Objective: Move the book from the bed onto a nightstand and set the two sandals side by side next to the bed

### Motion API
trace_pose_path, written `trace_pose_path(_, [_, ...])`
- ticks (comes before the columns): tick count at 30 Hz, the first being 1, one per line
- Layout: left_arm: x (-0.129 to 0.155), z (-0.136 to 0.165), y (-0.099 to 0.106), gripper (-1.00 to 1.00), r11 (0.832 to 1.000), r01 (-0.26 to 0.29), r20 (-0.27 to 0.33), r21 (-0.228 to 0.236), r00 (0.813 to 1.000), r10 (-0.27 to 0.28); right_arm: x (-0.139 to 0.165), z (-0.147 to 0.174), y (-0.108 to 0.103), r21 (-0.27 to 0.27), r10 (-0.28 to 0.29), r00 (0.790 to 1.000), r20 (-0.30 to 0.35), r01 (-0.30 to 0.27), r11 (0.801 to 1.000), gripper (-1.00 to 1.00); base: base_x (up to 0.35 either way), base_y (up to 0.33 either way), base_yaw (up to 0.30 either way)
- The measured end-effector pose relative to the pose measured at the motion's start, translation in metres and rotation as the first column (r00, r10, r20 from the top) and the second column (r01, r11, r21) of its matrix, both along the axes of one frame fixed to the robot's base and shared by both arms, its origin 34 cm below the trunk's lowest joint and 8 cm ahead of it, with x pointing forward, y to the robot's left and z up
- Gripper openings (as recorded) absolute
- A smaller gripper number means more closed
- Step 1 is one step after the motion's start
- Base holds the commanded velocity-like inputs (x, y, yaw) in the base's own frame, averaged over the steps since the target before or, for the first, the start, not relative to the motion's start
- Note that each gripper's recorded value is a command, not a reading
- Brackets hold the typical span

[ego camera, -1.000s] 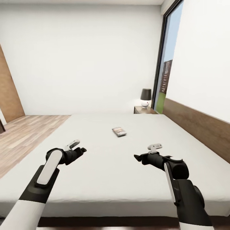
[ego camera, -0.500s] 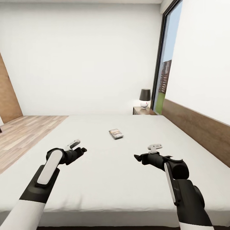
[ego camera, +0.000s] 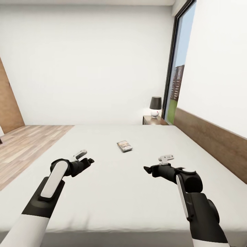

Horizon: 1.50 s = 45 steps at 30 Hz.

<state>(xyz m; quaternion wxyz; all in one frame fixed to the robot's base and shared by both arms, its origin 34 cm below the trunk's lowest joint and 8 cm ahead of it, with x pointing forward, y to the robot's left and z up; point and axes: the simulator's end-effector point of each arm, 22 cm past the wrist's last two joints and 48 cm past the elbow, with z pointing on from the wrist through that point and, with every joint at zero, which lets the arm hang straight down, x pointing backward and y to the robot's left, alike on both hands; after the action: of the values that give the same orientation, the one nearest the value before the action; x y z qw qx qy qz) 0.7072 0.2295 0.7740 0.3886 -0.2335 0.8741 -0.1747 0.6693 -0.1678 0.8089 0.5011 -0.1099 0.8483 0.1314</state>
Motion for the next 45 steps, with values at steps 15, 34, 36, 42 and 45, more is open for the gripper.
trace_pose_path(15, [0.004, 0.015, 0.002, 1.0, 1.0, -0.006, -0.037, 0.006, 0.999, 0.006, 0.0, 0.017, -0.004, 0.001, -0.022, 0.996, -0.089, 0.023, 1.0, 1.0, 0.0, 0.0, 0.0])
trace_pose_path(34, [0.01, 0.045, 0.006, 1.0, 1.0, -0.014, -0.054, 0.003, 0.998, 0.014, 0.005, 0.057, -0.004, 0.004, -0.024, 0.996, -0.085, 0.025, 1.0, 1.0, 0.0, 0.0, 0.0])
trace_pose_path(36, [0.01, 0.049, 0.006, 1.0, 1.0, -0.014, -0.055, 0.002, 0.998, 0.014, 0.006, 0.061, -0.004, 0.004, -0.024, 0.996, -0.084, 0.024, 1.0, 1.0, 0.0, 0.0, 0.0])
trace_pose_path(42, [0.011, 0.061, 0.001, 1.0, 1.0, -0.008, -0.055, -0.006, 0.998, 0.008, 0.007, 0.073, -0.004, 0.005, -0.023, 0.996, -0.084, 0.023, 1.0, 1.0, 0.0, 0.0, 0.0])
trace_pose_path(45, [0.012, 0.067, 0.001, 1.0, 1.0, -0.008, -0.054, -0.005, 0.999, 0.008, 0.006, 0.076, -0.004, 0.006, -0.021, 0.996, -0.087, 0.022, 1.0, 1.0, 0.0, 0.0, 0.0])
